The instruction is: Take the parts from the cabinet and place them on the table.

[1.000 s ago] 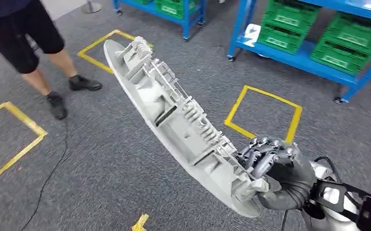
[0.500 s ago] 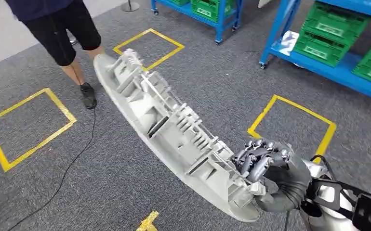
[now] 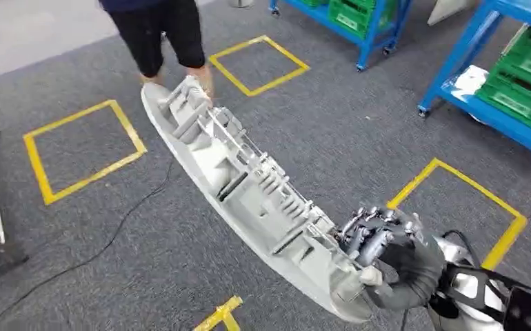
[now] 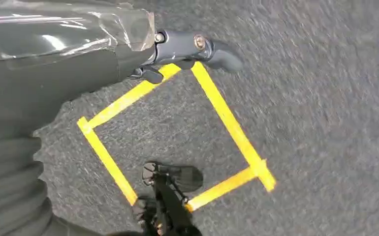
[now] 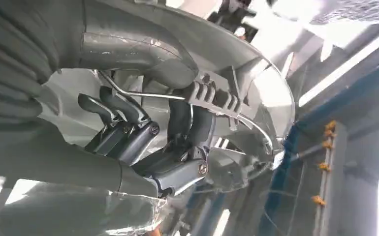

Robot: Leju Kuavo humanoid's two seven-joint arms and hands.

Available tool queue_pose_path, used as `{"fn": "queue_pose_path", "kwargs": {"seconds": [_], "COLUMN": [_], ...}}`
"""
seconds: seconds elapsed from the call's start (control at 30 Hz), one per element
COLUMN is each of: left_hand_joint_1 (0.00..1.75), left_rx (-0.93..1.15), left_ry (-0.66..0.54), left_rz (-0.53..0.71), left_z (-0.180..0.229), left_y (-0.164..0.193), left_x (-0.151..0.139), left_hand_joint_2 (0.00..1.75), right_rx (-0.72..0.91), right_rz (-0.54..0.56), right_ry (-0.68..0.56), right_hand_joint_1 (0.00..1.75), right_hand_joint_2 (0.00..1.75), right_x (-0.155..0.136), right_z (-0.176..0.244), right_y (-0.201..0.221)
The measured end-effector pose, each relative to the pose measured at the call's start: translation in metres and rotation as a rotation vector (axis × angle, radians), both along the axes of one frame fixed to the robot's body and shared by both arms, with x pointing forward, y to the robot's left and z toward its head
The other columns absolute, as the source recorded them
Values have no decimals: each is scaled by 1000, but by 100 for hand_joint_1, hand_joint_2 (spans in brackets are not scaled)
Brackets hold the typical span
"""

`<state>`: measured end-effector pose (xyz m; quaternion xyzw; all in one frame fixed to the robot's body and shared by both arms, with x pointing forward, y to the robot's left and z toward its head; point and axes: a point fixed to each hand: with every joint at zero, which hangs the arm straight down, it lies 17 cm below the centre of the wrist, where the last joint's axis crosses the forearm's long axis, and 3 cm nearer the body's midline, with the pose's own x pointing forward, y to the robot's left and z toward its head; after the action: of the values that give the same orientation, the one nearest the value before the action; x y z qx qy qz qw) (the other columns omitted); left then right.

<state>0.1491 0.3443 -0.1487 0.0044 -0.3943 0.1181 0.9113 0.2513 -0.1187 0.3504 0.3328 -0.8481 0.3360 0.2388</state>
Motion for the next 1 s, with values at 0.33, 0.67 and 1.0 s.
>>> {"fn": "queue_pose_path", "kwargs": {"seconds": [0.33,0.67,1.0], "left_hand_joint_1": [0,0,0], "left_rx": [7,22,22], "left_ry": [41,87,88], "left_rz": [3,-75,-71], "left_z": [-12,-27,-25], "left_y": [-6,-16,-10], "left_x": [-8,-8,-14], "left_hand_joint_2": [175,175,175], "right_rx": [-10,-28,-27], "right_rz": [7,8,30], "right_ry": [23,42,50], "right_hand_joint_1": [175,175,175], "right_hand_joint_2": [175,175,175], "right_x": [6,13,7], "right_z": [-7,-7,-4], "right_y": [3,7,7]}}
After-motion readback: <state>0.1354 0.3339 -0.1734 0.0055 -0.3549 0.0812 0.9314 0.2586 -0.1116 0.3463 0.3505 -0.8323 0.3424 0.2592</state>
